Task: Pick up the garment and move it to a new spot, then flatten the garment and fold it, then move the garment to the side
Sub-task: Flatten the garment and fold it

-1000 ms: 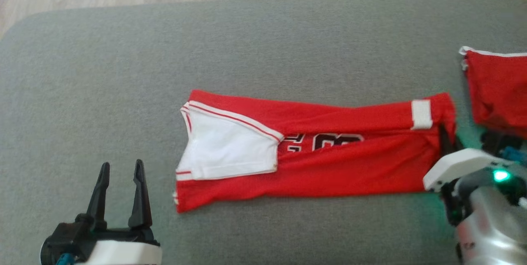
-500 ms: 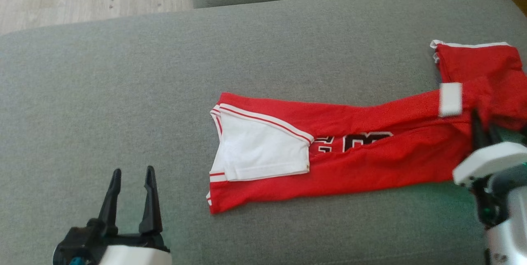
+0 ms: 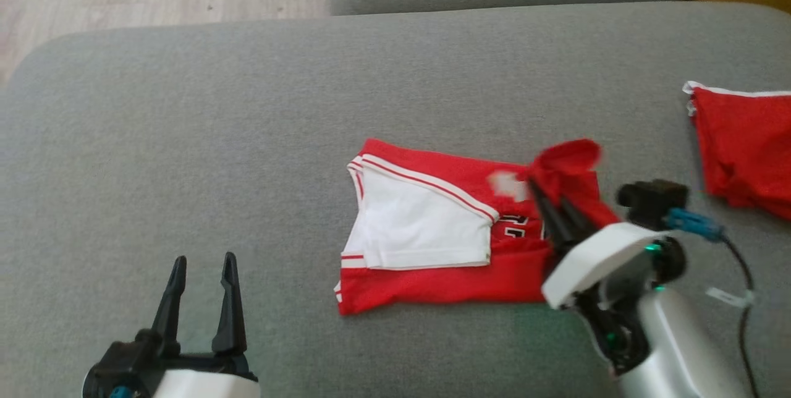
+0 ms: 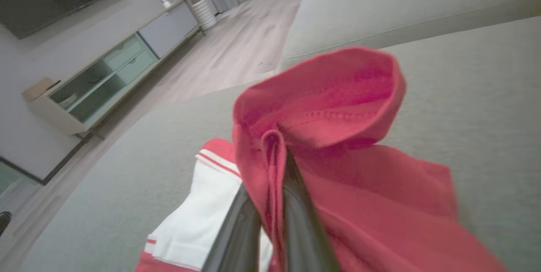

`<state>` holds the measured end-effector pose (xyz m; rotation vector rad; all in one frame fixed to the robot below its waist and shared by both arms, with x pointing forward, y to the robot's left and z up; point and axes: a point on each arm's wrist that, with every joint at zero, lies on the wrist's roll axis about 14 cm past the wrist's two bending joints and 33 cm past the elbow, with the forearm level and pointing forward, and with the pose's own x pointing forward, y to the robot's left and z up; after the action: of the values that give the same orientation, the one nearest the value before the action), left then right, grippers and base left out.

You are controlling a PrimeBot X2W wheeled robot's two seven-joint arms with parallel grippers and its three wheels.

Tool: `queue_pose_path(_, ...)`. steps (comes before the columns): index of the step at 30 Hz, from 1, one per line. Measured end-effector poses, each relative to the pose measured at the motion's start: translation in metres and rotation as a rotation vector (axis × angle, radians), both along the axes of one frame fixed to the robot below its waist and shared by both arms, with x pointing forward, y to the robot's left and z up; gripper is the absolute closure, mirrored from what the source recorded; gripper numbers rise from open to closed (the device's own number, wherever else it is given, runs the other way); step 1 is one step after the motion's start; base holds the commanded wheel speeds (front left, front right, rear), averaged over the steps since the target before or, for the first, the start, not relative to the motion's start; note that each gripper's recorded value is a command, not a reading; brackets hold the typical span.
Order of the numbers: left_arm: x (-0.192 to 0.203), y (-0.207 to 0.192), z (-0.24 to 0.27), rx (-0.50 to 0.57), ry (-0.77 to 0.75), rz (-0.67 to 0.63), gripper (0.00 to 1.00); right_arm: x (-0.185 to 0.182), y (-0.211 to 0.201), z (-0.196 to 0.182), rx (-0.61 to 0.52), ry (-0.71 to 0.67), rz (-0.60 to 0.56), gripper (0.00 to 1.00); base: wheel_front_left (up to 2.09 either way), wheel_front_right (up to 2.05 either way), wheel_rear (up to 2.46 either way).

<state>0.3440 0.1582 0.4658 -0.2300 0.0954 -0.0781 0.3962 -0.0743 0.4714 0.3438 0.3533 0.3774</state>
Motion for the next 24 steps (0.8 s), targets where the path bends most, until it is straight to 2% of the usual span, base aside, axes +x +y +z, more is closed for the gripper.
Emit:
queue_pose_path(9,-0.006,0.013,0.001,-0.009,-0.003,0.049,0.0,0.007,0.088,0.014,0.107,-0.017,0.24,1.0,0.0,0.0,0.0)
queue_pose_path(16,-0.014,0.019,-0.001,-0.019,0.0,0.075,0.0,0.007,0.12,-0.012,0.106,0.061,0.319,1.0,0.0,0.0,0.0)
queue_pose_path(18,-0.018,0.023,-0.002,-0.014,0.006,0.09,0.0,0.006,0.124,-0.021,0.099,0.083,0.325,0.97,0.0,0.0,0.0)
queue_pose_path(20,-0.02,0.025,-0.003,-0.017,0.007,0.098,0.0,0.004,0.127,-0.027,0.097,0.101,0.332,0.0,0.0,0.0,0.0)
queue_pose_path(24,-0.02,0.023,-0.002,-0.024,0.002,0.096,0.0,0.0,0.136,-0.026,0.114,0.108,0.353,0.0,0.0,0.0,0.0)
